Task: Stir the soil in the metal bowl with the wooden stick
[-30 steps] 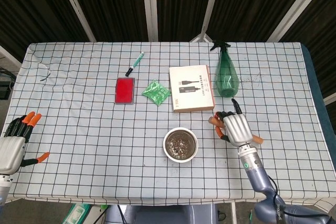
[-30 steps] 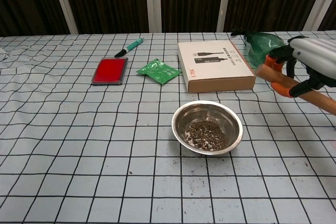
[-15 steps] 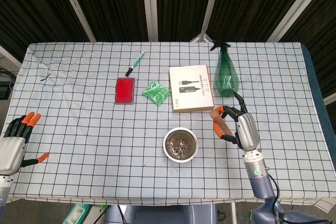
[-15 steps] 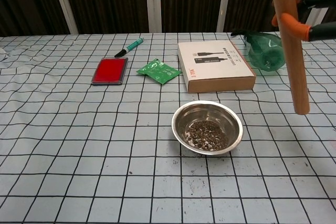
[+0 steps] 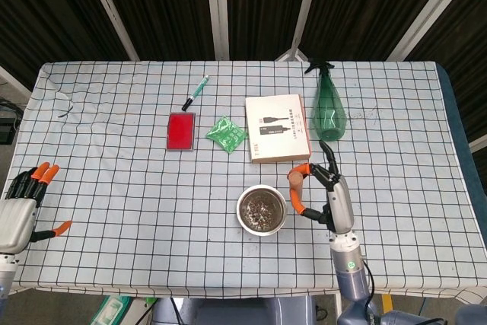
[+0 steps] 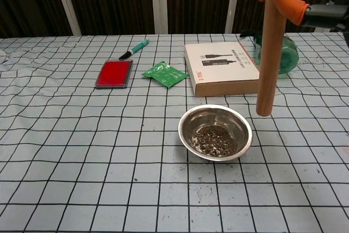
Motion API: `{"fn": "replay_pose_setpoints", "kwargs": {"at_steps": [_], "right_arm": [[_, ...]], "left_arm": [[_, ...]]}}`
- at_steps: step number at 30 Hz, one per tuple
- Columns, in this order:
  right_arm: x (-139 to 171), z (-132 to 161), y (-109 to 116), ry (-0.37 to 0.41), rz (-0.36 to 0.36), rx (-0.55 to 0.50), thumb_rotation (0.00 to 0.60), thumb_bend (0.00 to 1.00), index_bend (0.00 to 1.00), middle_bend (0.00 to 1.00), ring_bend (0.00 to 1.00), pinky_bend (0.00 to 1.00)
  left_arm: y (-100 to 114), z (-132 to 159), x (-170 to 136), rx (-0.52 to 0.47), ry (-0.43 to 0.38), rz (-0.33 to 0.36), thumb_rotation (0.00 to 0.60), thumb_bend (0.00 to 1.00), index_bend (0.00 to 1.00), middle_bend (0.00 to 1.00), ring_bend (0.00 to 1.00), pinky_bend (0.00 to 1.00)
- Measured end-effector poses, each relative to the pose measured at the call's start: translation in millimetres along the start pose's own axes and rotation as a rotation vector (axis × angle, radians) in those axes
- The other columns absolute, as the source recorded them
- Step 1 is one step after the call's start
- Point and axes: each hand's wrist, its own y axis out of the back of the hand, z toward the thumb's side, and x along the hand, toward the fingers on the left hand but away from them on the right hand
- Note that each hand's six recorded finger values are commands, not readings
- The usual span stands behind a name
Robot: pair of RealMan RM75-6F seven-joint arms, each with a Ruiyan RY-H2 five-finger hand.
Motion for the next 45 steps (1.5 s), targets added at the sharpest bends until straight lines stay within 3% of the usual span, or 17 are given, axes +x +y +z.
{"fn": "replay_pose_setpoints", "kwargs": {"at_steps": [20, 34, 45], "right_arm": [[2, -8, -56, -0.077, -0.027, -0.147, 0.6, 0.51, 0.75, 0.55, 0.58, 0.02], [4, -26, -66, -0.098, -0.079, -0.159, 0.6, 0.5, 0.75, 0.55, 0.58, 0.02], [12, -36, -72, -0.108, -0.078, -0.146, 0.6, 0.51, 0.75, 0.55, 0.58, 0.02]], "left_arm": [[0, 0, 1, 0.002, -0.004, -0.004, 0.6, 0.06, 0.0, 0.0, 0.0, 0.0], [-1, 1, 1, -0.001, -0.006, -0.009, 0.6, 0.06, 0.0, 0.0, 0.0, 0.0], [-1, -2, -1, -0.001, -0.004, -0.011, 0.6, 0.06, 0.0, 0.0, 0.0, 0.0]]}}
